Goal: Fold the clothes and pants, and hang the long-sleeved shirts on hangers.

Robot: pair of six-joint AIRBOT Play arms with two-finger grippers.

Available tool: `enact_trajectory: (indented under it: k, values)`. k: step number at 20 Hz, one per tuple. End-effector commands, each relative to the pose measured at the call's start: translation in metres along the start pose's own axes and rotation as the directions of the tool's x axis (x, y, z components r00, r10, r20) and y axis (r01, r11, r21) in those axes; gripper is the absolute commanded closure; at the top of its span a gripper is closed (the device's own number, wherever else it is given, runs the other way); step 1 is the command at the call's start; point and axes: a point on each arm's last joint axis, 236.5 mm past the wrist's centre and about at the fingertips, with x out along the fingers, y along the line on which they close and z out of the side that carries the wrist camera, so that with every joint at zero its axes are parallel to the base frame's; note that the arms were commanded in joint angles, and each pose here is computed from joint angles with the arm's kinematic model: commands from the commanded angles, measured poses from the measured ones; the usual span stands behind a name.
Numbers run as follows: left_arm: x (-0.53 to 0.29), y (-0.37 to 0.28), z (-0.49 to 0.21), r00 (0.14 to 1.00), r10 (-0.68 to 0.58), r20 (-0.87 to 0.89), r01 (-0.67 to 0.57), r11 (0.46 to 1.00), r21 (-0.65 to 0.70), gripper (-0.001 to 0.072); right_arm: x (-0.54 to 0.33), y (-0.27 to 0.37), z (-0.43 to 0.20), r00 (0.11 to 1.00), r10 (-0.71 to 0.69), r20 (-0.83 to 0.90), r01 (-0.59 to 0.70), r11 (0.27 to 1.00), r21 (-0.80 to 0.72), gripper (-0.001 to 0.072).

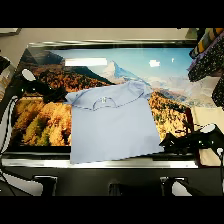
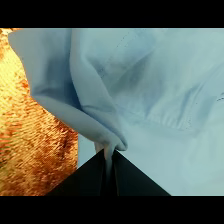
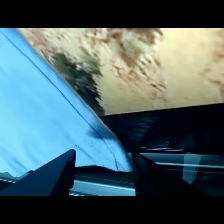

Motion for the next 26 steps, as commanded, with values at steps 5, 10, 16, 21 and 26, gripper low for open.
enact_trajectory:
  k: [5,10,16,21,26]
  values:
    - [0.0,0.001,0.0,1.0,0.001,-0.002,-0.001,1.0,0.0,0.0689,0.006,0.032,0.003,0.987,0.154,0.036,-0.153,0.988,-0.023,0.068]
    - [-0.001,0.002,-0.007,1.0,0.004,-0.029,-0.004,1.0,0.018,0.0689,-0.098,0.054,0.108,0.923,0.057,0.381,-0.059,0.998,-0.008,0.0682]
    - [0.001,-0.002,-0.028,0.993,0.011,-0.114,-0.008,1.0,0.03,0.0689,-0.223,0.1,0.237,0.79,0.042,0.612,-0.058,0.998,0.007,0.0682]
    - [0.005,-0.009,-0.035,0.99,0.015,-0.137,-0.009,0.999,0.043,0.0689,-0.162,0.138,0.277,0.846,0.058,0.531,-0.08,0.997,0.019,0.068]
    - [0.003,-0.006,-0.036,0.989,0.016,-0.145,-0.011,0.999,0.038,0.0689,-0.171,0.127,0.248,0.889,0.045,0.456,-0.04,0.999,-0.02,0.0353]
